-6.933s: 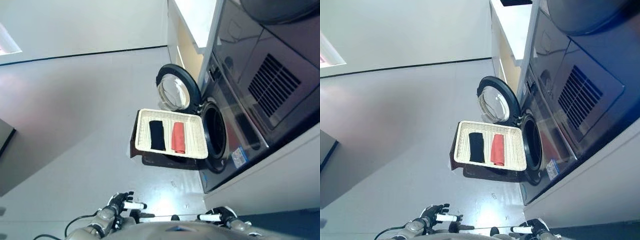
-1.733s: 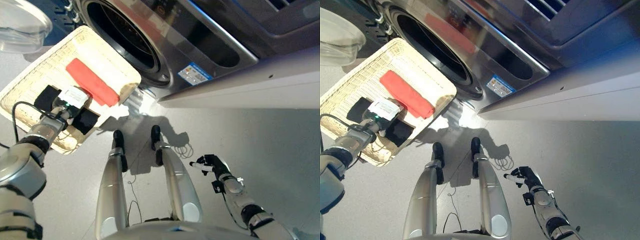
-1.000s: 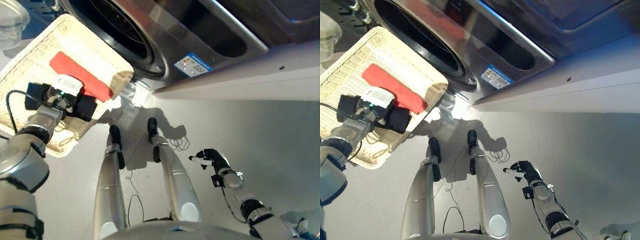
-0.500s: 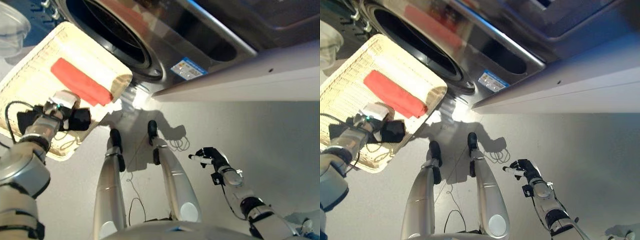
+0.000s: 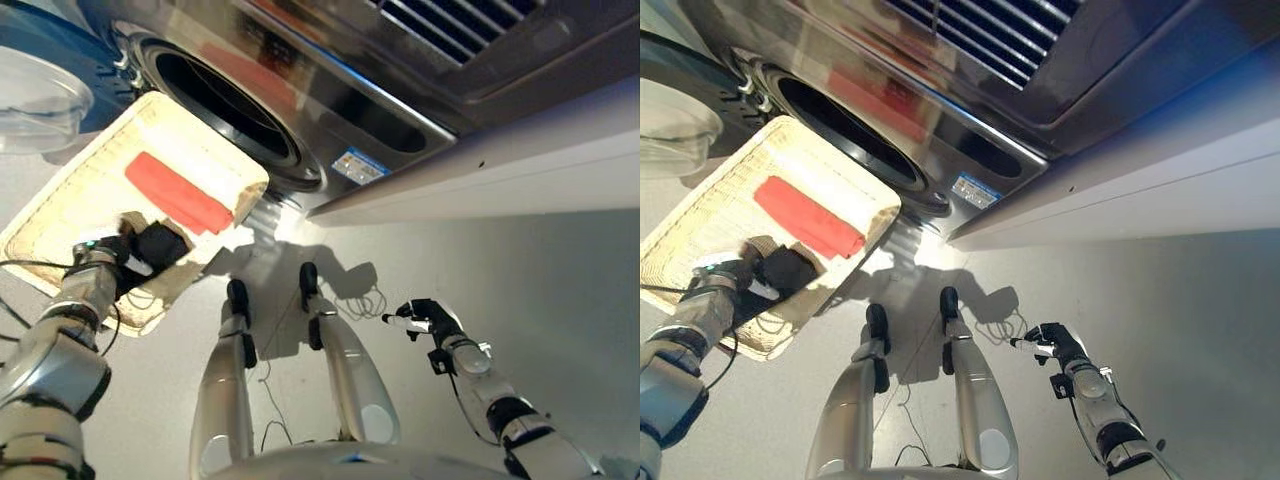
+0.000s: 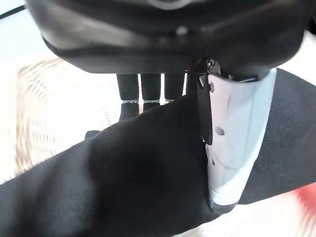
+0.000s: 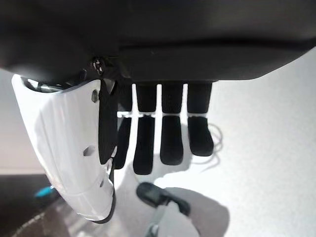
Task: Pick up the clothes and place them into the washing machine
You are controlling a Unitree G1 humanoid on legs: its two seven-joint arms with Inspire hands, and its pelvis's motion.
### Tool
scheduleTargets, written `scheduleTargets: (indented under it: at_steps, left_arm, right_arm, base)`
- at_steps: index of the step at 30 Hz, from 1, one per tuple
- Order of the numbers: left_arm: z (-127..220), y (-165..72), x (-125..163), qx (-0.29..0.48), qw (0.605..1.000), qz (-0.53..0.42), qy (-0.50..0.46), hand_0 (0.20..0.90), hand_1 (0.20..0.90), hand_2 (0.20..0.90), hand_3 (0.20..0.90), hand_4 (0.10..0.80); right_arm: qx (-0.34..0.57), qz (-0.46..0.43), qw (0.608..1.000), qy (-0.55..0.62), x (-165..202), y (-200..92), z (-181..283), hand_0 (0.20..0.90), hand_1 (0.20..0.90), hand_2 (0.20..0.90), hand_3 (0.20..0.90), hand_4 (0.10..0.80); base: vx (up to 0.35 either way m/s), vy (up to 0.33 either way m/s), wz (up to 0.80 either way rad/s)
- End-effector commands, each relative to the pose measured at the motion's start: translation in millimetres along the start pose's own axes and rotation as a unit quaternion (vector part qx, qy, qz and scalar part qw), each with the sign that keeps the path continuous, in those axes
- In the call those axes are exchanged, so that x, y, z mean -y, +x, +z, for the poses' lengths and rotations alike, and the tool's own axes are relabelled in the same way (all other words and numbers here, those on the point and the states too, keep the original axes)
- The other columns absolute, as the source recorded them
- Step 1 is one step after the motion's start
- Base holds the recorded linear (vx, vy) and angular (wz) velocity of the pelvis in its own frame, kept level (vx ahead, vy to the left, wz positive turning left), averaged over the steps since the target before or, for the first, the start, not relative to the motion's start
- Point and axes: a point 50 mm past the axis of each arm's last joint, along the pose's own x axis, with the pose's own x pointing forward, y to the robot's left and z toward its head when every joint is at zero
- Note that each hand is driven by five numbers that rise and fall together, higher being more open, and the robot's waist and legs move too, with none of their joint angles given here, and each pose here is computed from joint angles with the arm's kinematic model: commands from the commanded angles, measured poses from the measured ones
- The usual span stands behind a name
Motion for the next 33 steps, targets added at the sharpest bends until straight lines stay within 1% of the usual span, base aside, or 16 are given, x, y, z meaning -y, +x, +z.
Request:
scheduleTargets:
  at_steps: [1,2,3,5,7,8,9,12,13,15,16,18,21,23,29,33]
  left_arm:
    - [5,-2,0,0.009,0.979,0.028,-0.199,0.200,0.200,0.200,0.200,0.300]
    - [10,-4,4,0.018,0.965,0.029,-0.259,0.200,0.200,0.200,0.200,0.300]
    - [17,-6,9,0.030,0.940,0.029,-0.338,0.200,0.200,0.200,0.200,0.300]
    - [29,-12,20,0.055,0.908,0.019,-0.415,0.200,0.200,0.200,0.200,0.300]
    - [40,-19,30,0.070,0.858,0.022,-0.509,0.200,0.200,0.200,0.200,0.300]
    - [42,-21,35,0.070,0.845,0.018,-0.530,0.200,0.200,0.200,0.200,0.300]
    - [49,-24,39,0.070,0.809,0.020,-0.584,0.200,0.200,0.200,0.200,0.300]
    - [73,-32,48,0.092,0.749,0.000,-0.656,0.200,0.200,0.200,0.200,0.300]
    - [76,-32,51,0.091,0.741,-0.005,-0.666,0.200,0.200,0.200,0.200,0.300]
    - [89,-36,55,0.099,0.703,-0.017,-0.704,0.200,0.200,0.200,0.200,0.300]
    - [95,-37,54,0.105,0.690,-0.018,-0.716,0.200,0.200,0.200,0.200,0.300]
    - [115,-41,53,0.121,0.652,-0.027,-0.748,0.200,0.200,0.200,0.200,0.300]
    - [137,-46,53,0.132,0.611,-0.038,-0.780,0.200,0.200,0.200,0.200,0.300]
    - [141,-46,52,0.135,0.610,-0.040,-0.780,0.200,0.200,0.200,0.200,0.300]
    - [159,-37,36,0.142,0.605,-0.032,-0.783,0.200,0.200,0.200,0.200,0.300]
    - [167,-27,14,0.151,0.609,-0.014,-0.779,0.200,0.200,0.200,0.200,0.300]
  right_arm:
    - [-0.067,-0.044,0.997,0.005,27,-23,-44,0.900,0.900,0.900,0.900,0.800]
    - [-0.071,-0.046,0.996,0.007,27,-24,-46,0.900,0.900,0.900,0.900,0.800]
    - [-0.073,-0.046,0.996,0.010,26,-25,-47,0.900,0.900,0.900,0.900,0.800]
    - [-0.076,-0.047,0.996,0.012,24,-26,-50,0.900,0.900,0.900,0.900,0.800]
    - [-0.076,-0.047,0.996,0.017,20,-26,-50,0.900,0.900,0.900,0.900,0.800]
    - [-0.076,-0.047,0.996,0.018,18,-27,-51,0.900,0.900,0.900,0.900,0.800]
    - [-0.077,-0.049,0.996,0.020,17,-27,-52,0.900,0.900,0.900,0.900,0.800]
    - [-0.075,-0.049,0.996,0.019,13,-26,-51,0.900,0.900,0.900,0.900,0.800]
    - [-0.076,-0.050,0.996,0.018,13,-26,-51,0.900,0.900,0.900,0.900,0.800]
    - [-0.075,-0.050,0.996,0.015,11,-26,-50,0.900,0.900,0.900,0.900,0.800]
    - [-0.075,-0.050,0.996,0.015,11,-25,-49,0.900,0.900,0.900,0.900,0.800]
    - [-0.077,-0.047,0.996,0.011,7,-25,-50,0.900,0.900,0.900,0.900,0.800]
    - [-0.076,-0.043,0.996,0.006,1,-25,-49,0.900,0.900,0.900,0.900,0.800]
    - [-0.075,-0.042,0.996,0.005,1,-24,-49,0.900,0.900,0.900,0.900,0.800]
    - [-0.072,-0.042,0.997,0.003,1,-26,-49,0.900,0.900,0.900,0.900,0.800]
    - [-0.076,-0.045,0.996,0.007,3,-29,-53,0.900,0.900,0.900,0.900,0.800]
  base:
    - [0.000,0.000,0.00]
    - [0.000,0.000,0.00]
    - [0.017,-0.016,0.05]
    - [0.014,-0.015,0.08]
    - [0.012,-0.018,0.05]
    - [0.014,-0.023,0.08]
    - [0.016,-0.022,0.06]
    - [0.005,-0.007,0.02]
    - [0.000,0.000,0.00]
    - [0.000,0.000,0.00]
    - [0.000,0.000,0.00]
    - [0.003,-0.015,-0.04]
    - [0.001,-0.007,-0.02]
    - [0.000,0.000,0.00]
    - [-0.003,-0.002,-0.01]
    - [0.075,-0.011,-0.06]
